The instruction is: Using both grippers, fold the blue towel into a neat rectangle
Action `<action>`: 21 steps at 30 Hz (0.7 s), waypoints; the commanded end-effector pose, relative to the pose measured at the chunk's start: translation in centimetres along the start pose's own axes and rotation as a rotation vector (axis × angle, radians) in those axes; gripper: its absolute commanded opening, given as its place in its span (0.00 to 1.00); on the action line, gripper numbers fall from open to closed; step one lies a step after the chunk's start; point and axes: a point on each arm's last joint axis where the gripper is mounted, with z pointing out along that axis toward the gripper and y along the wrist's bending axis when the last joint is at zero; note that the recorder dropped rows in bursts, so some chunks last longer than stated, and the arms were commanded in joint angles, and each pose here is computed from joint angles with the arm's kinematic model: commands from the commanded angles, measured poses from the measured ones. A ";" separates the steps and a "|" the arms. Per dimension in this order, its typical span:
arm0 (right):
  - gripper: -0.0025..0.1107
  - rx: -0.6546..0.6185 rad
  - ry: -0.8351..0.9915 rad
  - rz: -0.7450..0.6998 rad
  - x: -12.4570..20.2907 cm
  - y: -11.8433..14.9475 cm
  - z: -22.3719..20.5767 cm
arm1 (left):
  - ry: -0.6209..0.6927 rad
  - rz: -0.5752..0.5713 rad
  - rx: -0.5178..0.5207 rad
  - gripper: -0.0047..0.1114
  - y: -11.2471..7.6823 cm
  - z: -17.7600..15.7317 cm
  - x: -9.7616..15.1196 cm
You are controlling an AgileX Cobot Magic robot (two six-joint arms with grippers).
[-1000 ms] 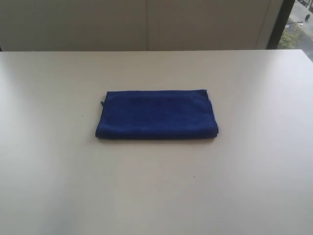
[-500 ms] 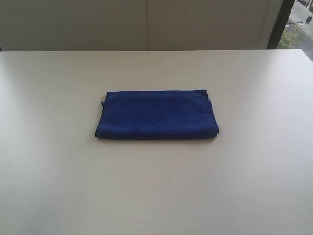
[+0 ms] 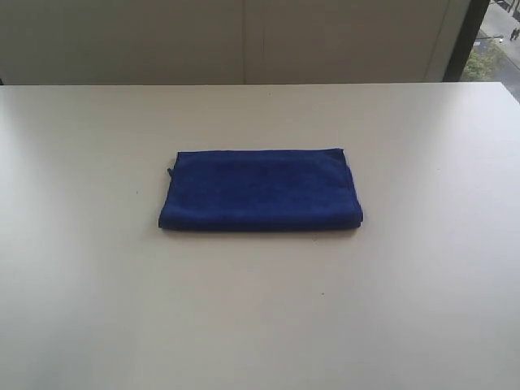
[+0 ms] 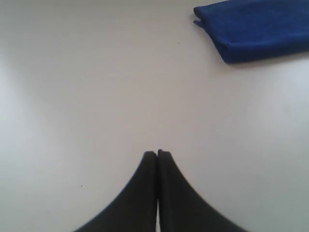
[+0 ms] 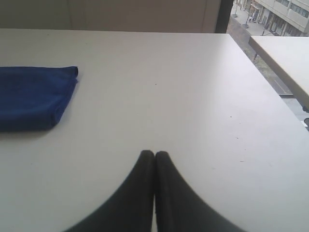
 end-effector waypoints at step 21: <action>0.02 0.003 -0.015 -0.023 0.0 0.0 0.0 | -0.018 -0.102 -0.099 0.04 0.9 0.3 0.4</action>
